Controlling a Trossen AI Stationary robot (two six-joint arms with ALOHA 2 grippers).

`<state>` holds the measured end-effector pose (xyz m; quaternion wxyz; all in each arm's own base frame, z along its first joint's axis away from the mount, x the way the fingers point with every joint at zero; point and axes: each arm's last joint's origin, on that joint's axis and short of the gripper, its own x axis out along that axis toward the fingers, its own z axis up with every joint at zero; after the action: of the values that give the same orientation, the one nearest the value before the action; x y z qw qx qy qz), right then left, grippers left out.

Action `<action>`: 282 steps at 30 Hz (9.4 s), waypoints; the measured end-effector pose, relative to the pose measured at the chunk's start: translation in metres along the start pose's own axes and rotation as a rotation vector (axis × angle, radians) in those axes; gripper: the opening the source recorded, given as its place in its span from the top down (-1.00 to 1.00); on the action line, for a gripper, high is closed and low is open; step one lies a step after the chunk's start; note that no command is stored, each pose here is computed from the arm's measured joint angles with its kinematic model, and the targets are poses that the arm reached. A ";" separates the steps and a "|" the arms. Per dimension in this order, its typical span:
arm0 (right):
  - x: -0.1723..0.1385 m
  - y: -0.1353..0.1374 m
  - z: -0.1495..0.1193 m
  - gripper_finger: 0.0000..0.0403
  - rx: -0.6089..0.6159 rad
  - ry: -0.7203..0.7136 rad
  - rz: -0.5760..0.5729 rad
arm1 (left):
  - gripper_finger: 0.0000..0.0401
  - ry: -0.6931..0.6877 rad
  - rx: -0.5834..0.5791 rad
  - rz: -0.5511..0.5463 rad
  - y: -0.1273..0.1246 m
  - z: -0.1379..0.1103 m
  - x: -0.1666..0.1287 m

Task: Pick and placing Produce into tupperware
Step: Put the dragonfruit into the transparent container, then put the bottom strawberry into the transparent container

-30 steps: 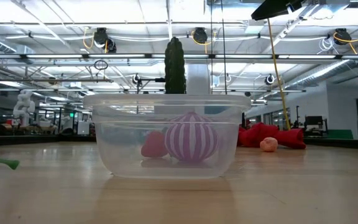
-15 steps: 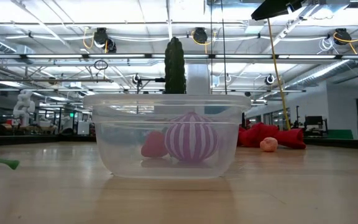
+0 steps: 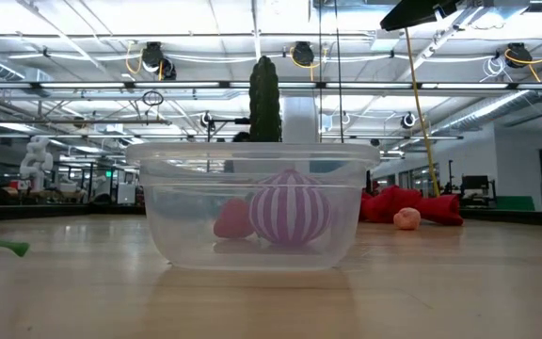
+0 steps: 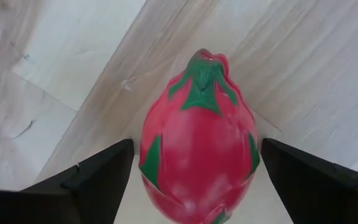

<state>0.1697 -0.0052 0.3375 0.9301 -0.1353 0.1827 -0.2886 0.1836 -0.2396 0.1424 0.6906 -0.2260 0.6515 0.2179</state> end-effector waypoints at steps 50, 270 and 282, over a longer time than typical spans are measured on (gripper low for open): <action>0.000 0.000 0.000 -0.09 0.018 -0.002 0.000 | -0.81 -0.002 0.106 -0.016 -0.002 0.001 -0.001; 0.001 0.002 -0.009 -0.09 -0.076 0.074 0.012 | -0.65 -0.190 0.446 -0.192 -0.034 0.247 -0.091; 0.000 0.002 -0.010 -0.09 -0.066 0.084 0.012 | -0.65 -0.219 0.224 -0.079 -0.040 0.157 -0.141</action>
<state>0.1668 -0.0054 0.3281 0.9184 -0.1527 0.2318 -0.2820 0.3254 -0.1788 0.2918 0.7864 -0.1480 0.5832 0.1398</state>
